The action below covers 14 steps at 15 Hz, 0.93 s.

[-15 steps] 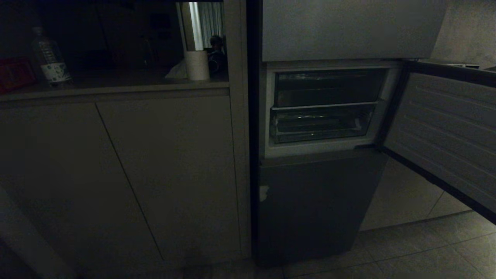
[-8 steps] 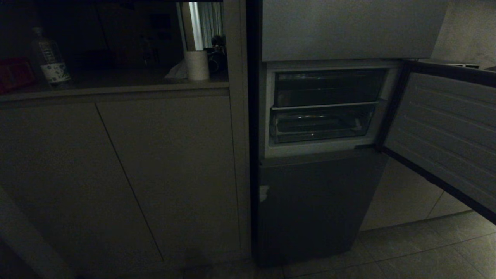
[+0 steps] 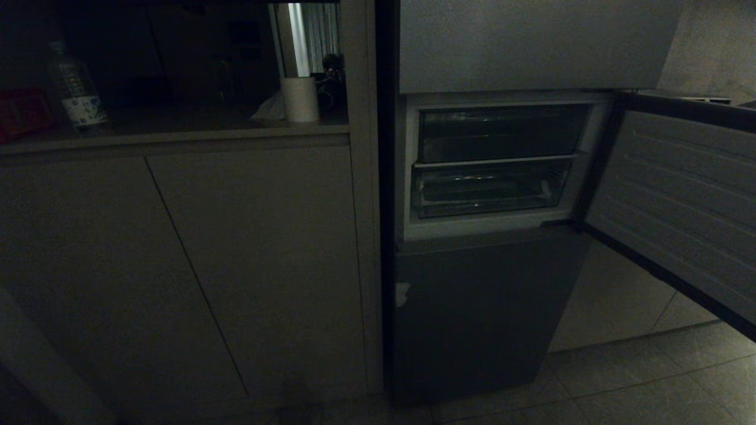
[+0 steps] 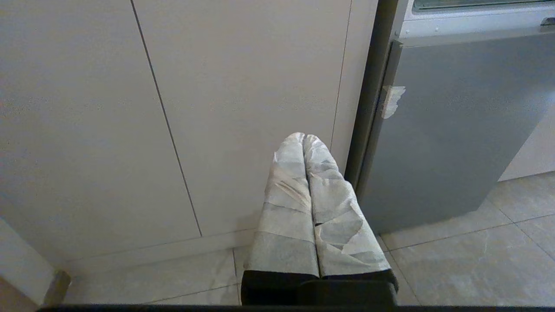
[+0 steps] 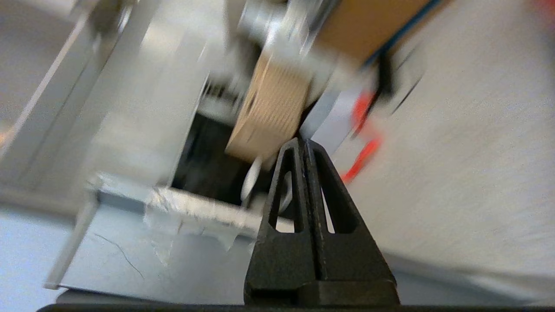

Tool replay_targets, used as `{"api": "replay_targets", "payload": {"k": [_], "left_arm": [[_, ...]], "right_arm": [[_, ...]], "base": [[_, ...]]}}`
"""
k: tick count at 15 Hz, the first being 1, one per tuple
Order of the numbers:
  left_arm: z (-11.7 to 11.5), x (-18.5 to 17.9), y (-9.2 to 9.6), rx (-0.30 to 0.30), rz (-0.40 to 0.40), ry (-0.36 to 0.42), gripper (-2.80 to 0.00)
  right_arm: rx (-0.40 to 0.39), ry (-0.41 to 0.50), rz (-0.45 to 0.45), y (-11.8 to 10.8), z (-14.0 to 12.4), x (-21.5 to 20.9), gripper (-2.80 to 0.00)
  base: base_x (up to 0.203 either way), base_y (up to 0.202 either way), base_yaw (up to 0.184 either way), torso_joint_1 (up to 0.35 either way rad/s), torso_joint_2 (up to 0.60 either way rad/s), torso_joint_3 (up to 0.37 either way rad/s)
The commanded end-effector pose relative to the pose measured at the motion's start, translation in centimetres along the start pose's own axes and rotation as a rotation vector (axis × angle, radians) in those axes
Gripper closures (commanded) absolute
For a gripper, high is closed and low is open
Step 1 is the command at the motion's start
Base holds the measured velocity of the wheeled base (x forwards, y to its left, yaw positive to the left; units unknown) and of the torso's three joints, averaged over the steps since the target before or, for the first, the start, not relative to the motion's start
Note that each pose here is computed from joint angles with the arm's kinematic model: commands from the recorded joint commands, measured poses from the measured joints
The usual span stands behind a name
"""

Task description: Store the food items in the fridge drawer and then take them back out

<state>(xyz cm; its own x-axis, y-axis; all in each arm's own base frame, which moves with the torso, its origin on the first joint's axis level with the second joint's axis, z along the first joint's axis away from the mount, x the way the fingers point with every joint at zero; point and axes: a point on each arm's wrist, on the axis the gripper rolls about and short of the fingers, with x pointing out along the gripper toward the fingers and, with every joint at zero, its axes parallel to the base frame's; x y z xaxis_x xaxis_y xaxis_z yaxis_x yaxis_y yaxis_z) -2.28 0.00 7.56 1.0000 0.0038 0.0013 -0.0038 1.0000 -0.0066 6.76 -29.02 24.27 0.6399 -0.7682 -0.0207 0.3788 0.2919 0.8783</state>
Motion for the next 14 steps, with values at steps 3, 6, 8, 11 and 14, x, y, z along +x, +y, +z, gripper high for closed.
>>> {"api": "replay_targets", "payload": {"k": [3,6,8,11,14], "left_arm": [[0.0,0.0,0.0,-0.001,0.001,0.000,0.00],[0.0,0.0,0.0,-0.001,0.001,0.000,0.00],[0.0,0.0,0.0,0.000,0.001,0.000,0.00],[0.0,0.0,0.0,-0.001,0.001,0.000,0.00],[0.0,0.0,0.0,0.000,0.001,0.000,0.00]], "right_arm": [[0.128,0.313,0.102,-1.1,-1.7,2.5,0.00],[0.149,0.393,0.149,0.1,-2.0,1.3,0.00],[0.136,0.413,0.181,1.2,-2.3,-0.4,0.00],[0.121,0.384,0.262,4.7,-2.0,-5.1,0.00],[0.197,0.334,0.395,9.0,-0.9,-10.2,0.00]], "base": [[0.000,0.000,0.000,0.000,0.00,0.000],[0.000,0.000,0.000,0.000,0.00,0.000],[0.000,0.000,0.000,0.000,0.00,0.000],[0.000,0.000,0.000,0.000,0.00,0.000],[0.000,0.000,0.000,0.000,0.00,0.000]]}}
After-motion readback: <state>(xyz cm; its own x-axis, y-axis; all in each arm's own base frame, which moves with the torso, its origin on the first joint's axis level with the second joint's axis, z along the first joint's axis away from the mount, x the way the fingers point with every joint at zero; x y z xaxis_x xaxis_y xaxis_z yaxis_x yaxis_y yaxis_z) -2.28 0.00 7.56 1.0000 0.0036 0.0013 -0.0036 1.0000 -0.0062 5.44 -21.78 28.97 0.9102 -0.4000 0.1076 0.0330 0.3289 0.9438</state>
